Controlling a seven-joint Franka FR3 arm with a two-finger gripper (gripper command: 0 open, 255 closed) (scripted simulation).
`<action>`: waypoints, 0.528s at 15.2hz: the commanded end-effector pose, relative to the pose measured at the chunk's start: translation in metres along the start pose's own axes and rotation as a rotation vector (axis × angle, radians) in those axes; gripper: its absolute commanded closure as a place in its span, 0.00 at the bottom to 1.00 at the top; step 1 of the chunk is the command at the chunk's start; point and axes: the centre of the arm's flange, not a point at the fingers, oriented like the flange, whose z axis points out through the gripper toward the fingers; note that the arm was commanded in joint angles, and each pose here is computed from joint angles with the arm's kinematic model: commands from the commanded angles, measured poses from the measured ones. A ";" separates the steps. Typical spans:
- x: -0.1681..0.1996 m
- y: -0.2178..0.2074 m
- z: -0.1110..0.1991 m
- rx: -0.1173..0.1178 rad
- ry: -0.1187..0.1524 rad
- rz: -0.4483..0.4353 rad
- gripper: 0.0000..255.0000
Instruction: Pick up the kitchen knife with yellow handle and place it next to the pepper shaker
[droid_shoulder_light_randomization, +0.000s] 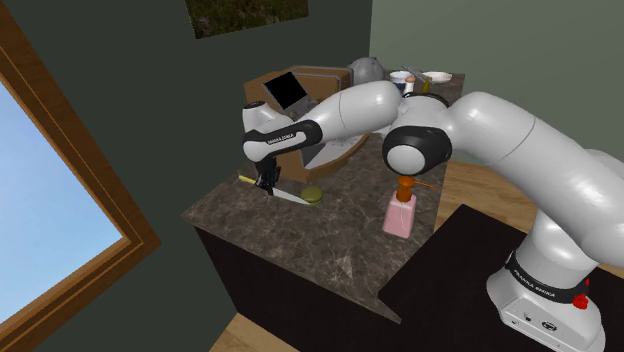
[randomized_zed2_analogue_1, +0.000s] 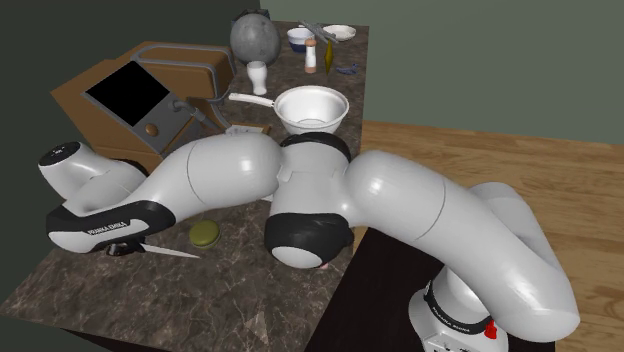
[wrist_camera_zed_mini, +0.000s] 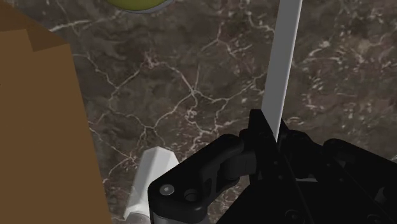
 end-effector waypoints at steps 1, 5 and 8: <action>0.001 0.001 0.011 0.000 0.001 0.000 1.00; 0.000 0.001 0.032 0.000 0.001 0.000 1.00; 0.000 0.001 0.048 0.000 0.001 0.000 1.00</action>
